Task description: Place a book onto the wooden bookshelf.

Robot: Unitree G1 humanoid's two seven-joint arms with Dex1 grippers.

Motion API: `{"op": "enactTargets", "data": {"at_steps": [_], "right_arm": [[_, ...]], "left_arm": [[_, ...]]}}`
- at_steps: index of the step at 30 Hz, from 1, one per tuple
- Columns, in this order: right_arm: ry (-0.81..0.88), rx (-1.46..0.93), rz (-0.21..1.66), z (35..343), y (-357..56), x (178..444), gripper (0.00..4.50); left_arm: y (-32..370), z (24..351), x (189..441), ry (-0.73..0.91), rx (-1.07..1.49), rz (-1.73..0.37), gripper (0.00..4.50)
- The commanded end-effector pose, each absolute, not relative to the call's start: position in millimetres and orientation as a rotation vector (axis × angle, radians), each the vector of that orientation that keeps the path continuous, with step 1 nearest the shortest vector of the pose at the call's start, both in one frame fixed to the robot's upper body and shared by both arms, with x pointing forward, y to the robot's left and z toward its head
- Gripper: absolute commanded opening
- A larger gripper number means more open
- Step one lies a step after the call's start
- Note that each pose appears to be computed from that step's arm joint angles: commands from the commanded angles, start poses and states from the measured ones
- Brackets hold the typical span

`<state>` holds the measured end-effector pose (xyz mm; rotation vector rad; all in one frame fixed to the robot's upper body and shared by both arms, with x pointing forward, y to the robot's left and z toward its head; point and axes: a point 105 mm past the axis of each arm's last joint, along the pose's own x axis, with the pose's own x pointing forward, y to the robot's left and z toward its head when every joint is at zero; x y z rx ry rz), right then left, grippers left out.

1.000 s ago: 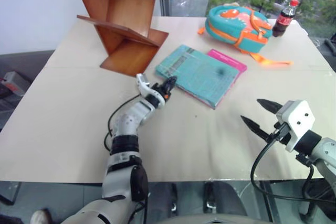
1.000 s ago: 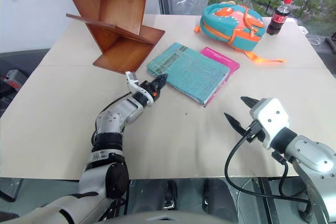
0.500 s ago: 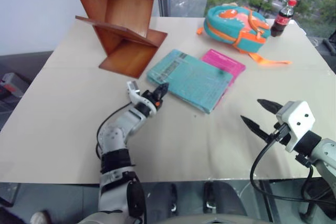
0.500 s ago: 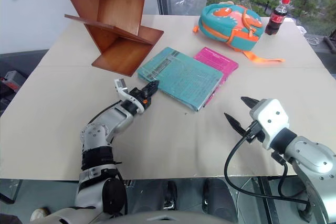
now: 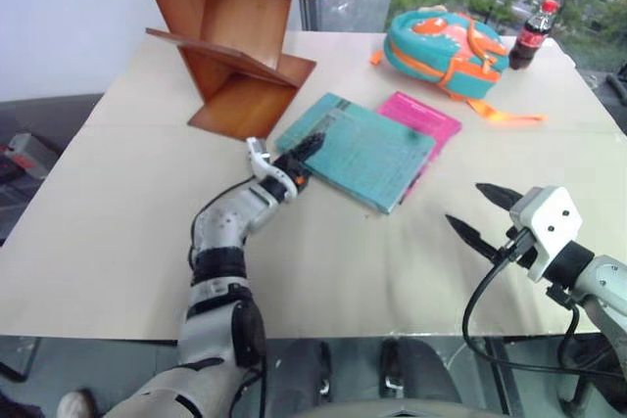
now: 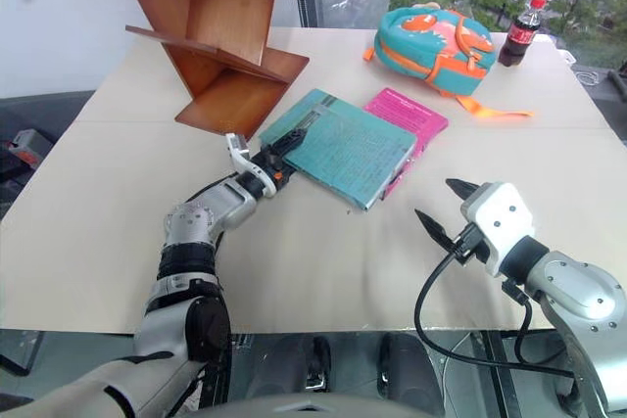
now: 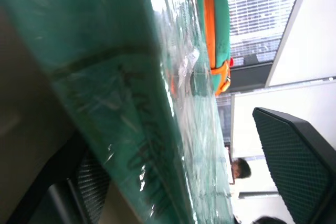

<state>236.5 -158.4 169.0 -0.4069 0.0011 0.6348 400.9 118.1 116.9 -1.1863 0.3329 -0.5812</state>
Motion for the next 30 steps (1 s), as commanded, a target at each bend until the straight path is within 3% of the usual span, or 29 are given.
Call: {"op": "enactTargets", "data": {"at_steps": [1, 4, 9, 10, 22, 26, 30], "right_arm": [[-0.063, -0.422, 0.639, 185.2, -152.6, 230.4, 3.36], [-0.078, -0.398, 0.670, 189.6, -147.0, 225.2, 3.36], [-0.097, -0.355, 0.732, 194.7, -136.7, 216.2, 3.36], [-0.101, -0.347, 0.742, 195.6, -134.7, 214.9, 3.36], [-0.254, -0.247, 0.837, 228.4, -118.5, 207.4, 3.36], [-0.360, -0.186, 0.881, 252.0, -119.3, 198.9, 3.36], [-0.433, -0.130, 0.897, 268.6, -123.1, 196.4, 3.36]], "left_arm": [[107.1, 105.4, 397.8, 0.400, -1.217, -0.603, 3.74], [106.5, 105.9, 396.6, 0.401, -1.245, -0.611, 2.66], [112.0, 111.2, 392.5, 0.392, -1.268, -0.616, 0.23], [113.6, 114.3, 391.3, 0.387, -1.272, -0.621, 0.07], [120.7, 173.9, 362.8, 0.307, -1.158, -0.738, 0.07], [102.7, 213.0, 343.6, 0.194, -0.746, -0.850, 0.07], [90.9, 269.1, 328.2, -0.108, -0.205, -0.854, 0.07]]}}
